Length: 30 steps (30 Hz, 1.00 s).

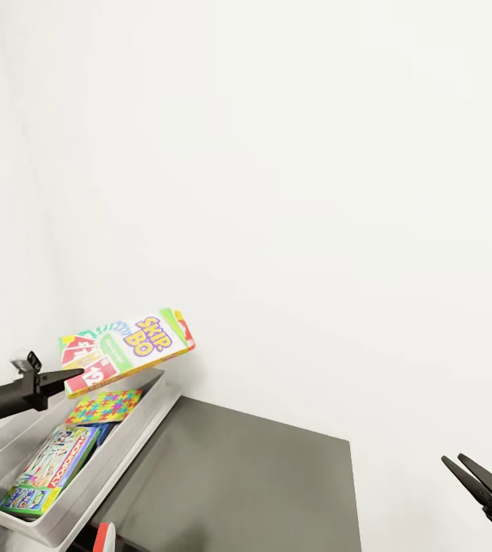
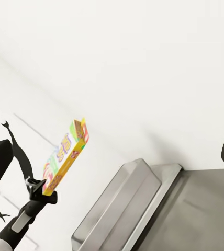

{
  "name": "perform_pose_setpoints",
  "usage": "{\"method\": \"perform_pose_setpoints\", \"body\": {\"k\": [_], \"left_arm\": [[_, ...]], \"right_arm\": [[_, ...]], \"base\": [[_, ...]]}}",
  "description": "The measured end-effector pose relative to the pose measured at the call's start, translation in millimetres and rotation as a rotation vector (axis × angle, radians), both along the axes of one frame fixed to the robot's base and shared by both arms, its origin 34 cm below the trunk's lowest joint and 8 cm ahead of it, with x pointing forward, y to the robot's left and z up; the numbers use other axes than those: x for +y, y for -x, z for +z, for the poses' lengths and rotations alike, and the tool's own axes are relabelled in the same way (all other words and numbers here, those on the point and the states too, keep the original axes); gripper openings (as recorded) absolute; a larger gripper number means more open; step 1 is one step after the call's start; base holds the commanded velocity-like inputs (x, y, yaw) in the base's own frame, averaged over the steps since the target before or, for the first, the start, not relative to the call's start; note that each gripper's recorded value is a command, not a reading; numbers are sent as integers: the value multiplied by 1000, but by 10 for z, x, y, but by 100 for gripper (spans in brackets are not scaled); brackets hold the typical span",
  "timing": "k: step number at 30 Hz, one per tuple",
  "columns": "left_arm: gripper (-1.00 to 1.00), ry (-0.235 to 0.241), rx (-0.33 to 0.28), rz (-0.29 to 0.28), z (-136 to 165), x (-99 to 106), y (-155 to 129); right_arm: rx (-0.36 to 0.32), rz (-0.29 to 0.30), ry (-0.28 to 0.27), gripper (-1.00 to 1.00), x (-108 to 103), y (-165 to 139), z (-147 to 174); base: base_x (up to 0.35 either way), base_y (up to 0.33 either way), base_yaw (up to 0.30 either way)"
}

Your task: Put all the toys in the child's room - the three board games (two on the bed and one on the table), the two jigsaw puzzles on the table, and the tennis ball on the table - inside the toy box on the table in the child's room.

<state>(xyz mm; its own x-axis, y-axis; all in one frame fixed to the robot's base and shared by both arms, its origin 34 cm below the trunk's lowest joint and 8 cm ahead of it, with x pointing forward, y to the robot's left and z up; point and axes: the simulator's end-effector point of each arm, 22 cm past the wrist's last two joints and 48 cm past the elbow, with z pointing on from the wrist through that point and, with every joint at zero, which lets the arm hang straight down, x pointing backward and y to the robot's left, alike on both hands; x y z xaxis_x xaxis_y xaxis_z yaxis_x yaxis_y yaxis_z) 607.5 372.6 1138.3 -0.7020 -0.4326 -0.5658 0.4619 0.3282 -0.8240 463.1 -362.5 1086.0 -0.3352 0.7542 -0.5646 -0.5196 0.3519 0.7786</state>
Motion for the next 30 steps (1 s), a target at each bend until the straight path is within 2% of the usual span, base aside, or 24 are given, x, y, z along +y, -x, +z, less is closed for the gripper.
{"method": "perform_pose_setpoints", "body": {"k": [8,19,30], "left_arm": [[-100,-51,25,74,-112,138,-106],[-100,-85,42,171,-171,360,-211],[-100,-81,87,311,-290,747,-294]], "right_arm": [[0,-1,1,100,1,-1,-2],[-2,0,0,100,1,1,1],[0,-1,1,100,1,0,-2]], "base": [[0,0,0],[0,0,0],[0,0,0]]}}
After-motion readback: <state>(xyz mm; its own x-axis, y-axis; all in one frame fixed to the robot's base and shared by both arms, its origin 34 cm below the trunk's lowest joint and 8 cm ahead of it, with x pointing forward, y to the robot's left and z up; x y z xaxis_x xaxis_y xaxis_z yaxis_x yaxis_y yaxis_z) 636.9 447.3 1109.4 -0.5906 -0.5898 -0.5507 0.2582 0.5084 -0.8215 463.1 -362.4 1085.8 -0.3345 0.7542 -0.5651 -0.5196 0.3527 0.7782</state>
